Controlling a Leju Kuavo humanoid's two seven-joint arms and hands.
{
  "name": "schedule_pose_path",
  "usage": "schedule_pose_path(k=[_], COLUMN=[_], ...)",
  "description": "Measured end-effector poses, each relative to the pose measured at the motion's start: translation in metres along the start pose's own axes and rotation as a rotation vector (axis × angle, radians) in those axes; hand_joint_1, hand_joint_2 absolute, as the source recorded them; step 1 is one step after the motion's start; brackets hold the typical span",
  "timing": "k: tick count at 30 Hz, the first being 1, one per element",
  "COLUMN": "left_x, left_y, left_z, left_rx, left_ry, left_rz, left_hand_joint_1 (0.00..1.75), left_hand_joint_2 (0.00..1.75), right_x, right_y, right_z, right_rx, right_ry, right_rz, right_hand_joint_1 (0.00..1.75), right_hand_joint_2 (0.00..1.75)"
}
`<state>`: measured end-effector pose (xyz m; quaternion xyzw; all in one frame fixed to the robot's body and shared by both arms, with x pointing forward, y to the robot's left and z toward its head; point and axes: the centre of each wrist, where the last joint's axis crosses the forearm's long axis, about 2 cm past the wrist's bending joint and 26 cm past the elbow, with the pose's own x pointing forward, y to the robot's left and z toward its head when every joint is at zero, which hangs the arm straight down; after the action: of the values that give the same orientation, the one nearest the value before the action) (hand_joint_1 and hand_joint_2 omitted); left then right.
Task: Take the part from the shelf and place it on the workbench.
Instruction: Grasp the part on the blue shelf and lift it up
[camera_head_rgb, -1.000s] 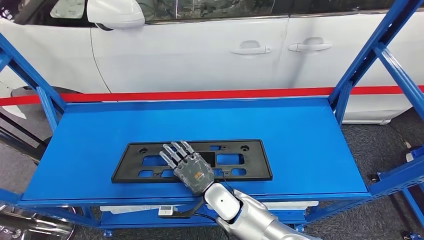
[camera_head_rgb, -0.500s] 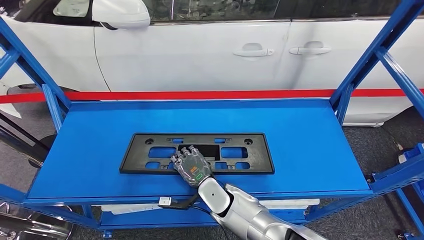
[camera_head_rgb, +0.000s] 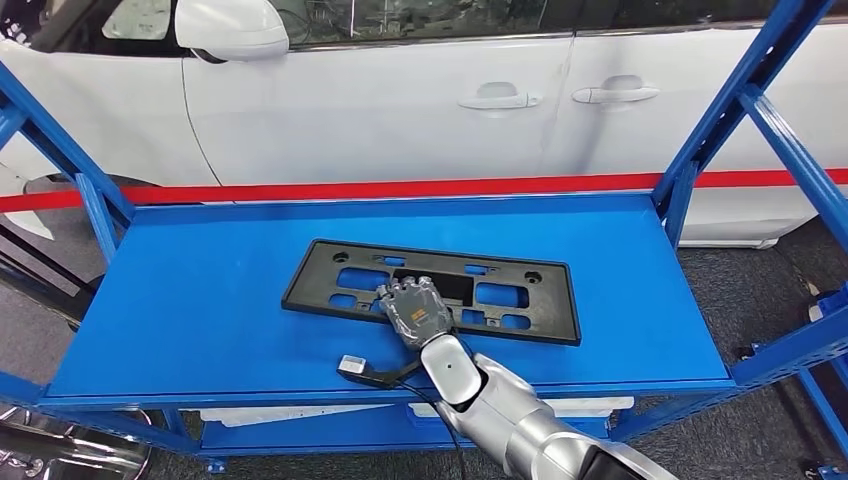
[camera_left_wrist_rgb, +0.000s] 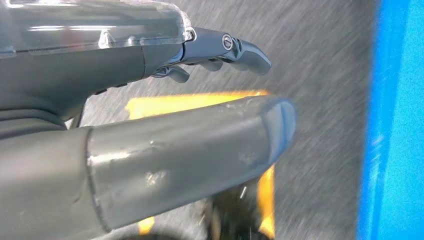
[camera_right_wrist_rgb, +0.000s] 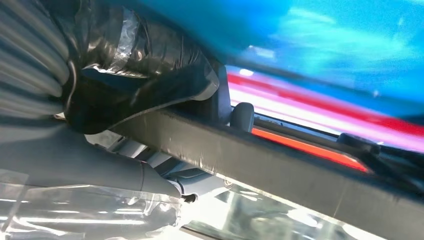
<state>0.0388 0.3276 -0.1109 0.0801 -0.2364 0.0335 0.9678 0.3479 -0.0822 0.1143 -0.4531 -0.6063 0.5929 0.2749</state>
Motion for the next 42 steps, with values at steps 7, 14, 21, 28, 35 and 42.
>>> schedule_pose_path(k=[7,14,21,28,35,42], left_x=[-0.003,-0.003,-0.005,-0.006,-0.01,-0.015], left_y=[0.005,0.006,0.006,0.006,0.007,0.002], left_z=[0.001,0.001,0.001,0.002,0.003,0.006], left_rx=[-0.025,-0.024,-0.018,-0.012,-0.01,0.076], left_ry=[-0.124,-0.097,-0.075,0.054,0.139,0.172], left_rz=[-0.03,-0.048,-0.051,0.022,0.107,0.109], left_hand_joint_1=[0.0,0.0,0.0,0.0,0.0,0.0], left_hand_joint_2=[0.0,0.0,0.0,0.0,0.0,0.0], right_x=[-0.03,-0.053,-0.069,-0.087,-0.098,-0.105], right_y=[0.008,0.01,0.008,-0.019,-0.047,-0.089], right_z=[0.005,0.013,0.02,0.031,0.049,0.091], right_rx=[-0.021,-0.063,-0.109,-0.357,-0.551,-0.904], right_ry=[0.075,0.143,0.185,0.157,0.125,-0.054], right_rz=[-0.04,-0.079,-0.105,-0.28,-0.42,-0.751], right_hand_joint_1=[1.73,1.73,1.73,1.73,1.73,1.73], right_hand_joint_2=[1.75,1.75,1.75,1.75,1.75,1.75])
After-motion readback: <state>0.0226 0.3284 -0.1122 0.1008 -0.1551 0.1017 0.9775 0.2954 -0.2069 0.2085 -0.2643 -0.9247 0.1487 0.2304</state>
